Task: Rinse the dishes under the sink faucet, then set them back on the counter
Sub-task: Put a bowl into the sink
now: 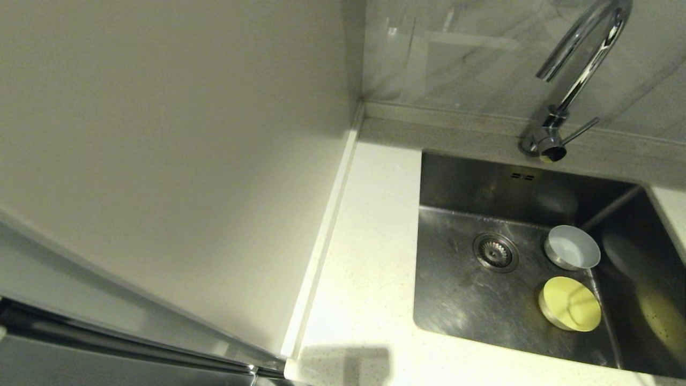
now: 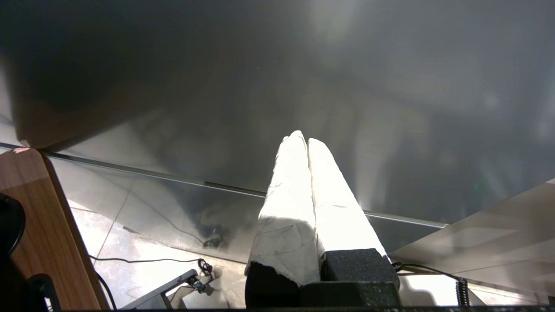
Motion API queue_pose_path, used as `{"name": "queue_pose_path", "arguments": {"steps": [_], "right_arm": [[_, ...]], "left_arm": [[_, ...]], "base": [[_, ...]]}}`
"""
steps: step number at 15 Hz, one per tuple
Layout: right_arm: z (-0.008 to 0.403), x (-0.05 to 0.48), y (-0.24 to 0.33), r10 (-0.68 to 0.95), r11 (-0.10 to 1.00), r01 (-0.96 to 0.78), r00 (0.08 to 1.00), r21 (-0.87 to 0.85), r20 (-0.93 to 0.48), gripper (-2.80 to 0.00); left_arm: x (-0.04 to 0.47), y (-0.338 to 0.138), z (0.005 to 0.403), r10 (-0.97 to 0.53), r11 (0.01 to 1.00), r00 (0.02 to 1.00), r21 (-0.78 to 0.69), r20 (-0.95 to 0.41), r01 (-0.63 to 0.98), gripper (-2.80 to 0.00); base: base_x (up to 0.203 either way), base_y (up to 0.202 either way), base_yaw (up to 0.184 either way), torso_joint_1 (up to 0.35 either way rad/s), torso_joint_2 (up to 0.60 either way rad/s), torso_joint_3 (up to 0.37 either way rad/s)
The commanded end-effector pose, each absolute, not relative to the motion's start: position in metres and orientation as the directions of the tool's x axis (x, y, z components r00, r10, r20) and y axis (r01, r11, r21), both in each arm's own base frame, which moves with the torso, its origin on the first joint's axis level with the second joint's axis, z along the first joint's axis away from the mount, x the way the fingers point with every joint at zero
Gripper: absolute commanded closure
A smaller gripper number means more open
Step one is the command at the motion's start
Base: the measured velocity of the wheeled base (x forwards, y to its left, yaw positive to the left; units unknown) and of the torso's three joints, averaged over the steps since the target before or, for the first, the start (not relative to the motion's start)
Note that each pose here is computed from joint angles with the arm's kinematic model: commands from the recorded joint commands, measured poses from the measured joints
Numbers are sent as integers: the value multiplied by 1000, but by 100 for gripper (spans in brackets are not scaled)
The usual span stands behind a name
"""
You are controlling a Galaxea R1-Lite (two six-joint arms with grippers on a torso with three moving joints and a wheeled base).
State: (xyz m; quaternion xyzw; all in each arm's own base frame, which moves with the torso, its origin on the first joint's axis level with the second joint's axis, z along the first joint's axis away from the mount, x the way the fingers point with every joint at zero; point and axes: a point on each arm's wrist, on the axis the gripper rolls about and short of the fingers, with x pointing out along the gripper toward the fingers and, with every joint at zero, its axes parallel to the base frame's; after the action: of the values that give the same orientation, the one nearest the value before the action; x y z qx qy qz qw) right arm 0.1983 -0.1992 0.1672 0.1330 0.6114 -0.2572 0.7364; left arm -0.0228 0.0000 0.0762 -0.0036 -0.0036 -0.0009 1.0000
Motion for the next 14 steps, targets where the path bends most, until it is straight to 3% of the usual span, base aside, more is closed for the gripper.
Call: {"name": "queue_pose_path", "arguments": {"steps": [1, 7, 11, 14], "right_arm": [[193, 189, -166, -243, 871, 477, 212, -116, -947, 0], [205, 188, -43, -127, 992, 68, 455, -108, -881, 0], [198, 201, 26, -41, 963, -171, 675, -210, -736, 0], [197, 218, 62, -13, 936, -208, 785, -284, -619, 0]], "left_arm": [[-23, 0, 75, -2, 1000, 1000, -8, 5, 2, 0], [-23, 0, 75, -2, 1000, 1000, -8, 5, 2, 0], [-23, 0, 75, -2, 1000, 1000, -8, 5, 2, 0], [-23, 0, 75, -2, 1000, 1000, -8, 5, 2, 0]], "base": [[0, 0, 0, 0, 0, 0], [0, 0, 0, 0, 0, 0], [0, 0, 0, 0, 0, 0], [0, 0, 0, 0, 0, 0]]}}
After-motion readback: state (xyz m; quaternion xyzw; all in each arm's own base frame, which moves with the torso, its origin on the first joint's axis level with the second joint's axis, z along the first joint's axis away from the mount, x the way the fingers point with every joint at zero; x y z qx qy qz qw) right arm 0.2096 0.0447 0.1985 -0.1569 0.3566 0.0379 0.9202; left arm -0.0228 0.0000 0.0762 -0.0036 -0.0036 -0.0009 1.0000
